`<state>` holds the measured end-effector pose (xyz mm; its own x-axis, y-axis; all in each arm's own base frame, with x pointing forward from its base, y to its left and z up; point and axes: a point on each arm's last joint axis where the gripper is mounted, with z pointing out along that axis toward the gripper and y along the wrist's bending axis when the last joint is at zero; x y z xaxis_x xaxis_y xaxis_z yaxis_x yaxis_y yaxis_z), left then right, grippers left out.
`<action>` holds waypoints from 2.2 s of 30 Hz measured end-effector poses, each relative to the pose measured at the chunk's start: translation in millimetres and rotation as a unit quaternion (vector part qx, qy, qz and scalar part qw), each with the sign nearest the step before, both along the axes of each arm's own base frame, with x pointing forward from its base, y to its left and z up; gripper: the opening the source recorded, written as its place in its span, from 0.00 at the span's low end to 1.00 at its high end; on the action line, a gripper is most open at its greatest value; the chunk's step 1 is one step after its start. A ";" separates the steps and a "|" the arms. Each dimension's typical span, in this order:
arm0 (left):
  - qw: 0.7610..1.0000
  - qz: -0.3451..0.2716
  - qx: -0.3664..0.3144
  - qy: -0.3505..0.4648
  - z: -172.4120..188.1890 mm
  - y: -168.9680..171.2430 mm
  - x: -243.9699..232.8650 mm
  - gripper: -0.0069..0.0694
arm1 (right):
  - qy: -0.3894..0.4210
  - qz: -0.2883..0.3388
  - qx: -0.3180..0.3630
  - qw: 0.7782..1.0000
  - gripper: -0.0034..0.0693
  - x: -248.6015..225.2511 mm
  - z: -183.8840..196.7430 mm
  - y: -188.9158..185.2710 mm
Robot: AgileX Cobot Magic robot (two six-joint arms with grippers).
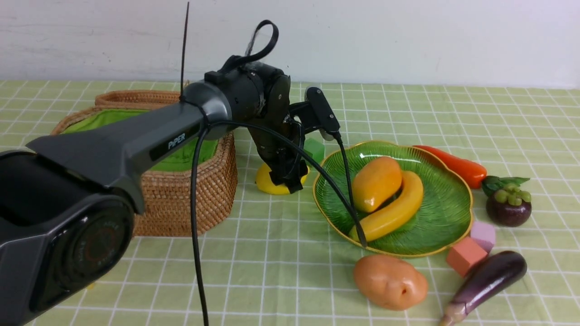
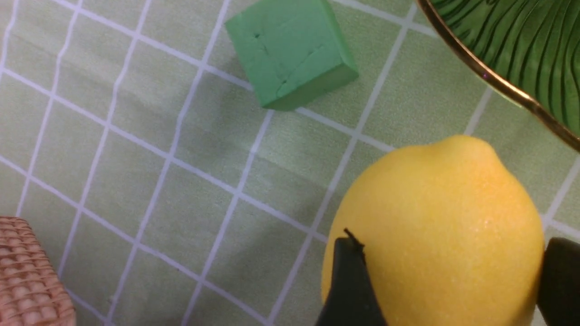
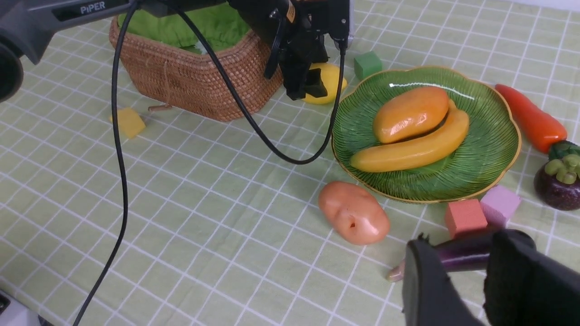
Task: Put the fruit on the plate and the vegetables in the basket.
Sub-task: Grab a lemon with your left arm and place it on the plate on the right
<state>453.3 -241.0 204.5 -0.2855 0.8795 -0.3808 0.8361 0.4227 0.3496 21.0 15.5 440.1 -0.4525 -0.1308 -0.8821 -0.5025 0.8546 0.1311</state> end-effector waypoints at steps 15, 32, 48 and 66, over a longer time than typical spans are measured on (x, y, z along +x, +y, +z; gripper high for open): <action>0.999 0.009 -0.040 0.000 49.4 3.6 -16.4 0.07 | 0.004 -0.001 -0.005 1.000 0.34 -0.2 -0.9 -0.6; 0.999 0.008 -0.041 0.021 45.1 1.5 -19.4 0.67 | 0.005 -0.001 -0.006 1.000 0.33 -0.2 -1.1 -0.7; 1.000 0.005 -0.002 0.021 -20.9 -3.0 2.0 0.92 | 0.005 -0.001 -0.006 1.000 0.32 -0.3 -1.3 -0.7; 0.999 0.008 0.009 0.051 -20.8 -0.9 -3.1 0.86 | 0.005 -0.003 -0.010 1.000 0.33 -0.2 -1.6 -1.2</action>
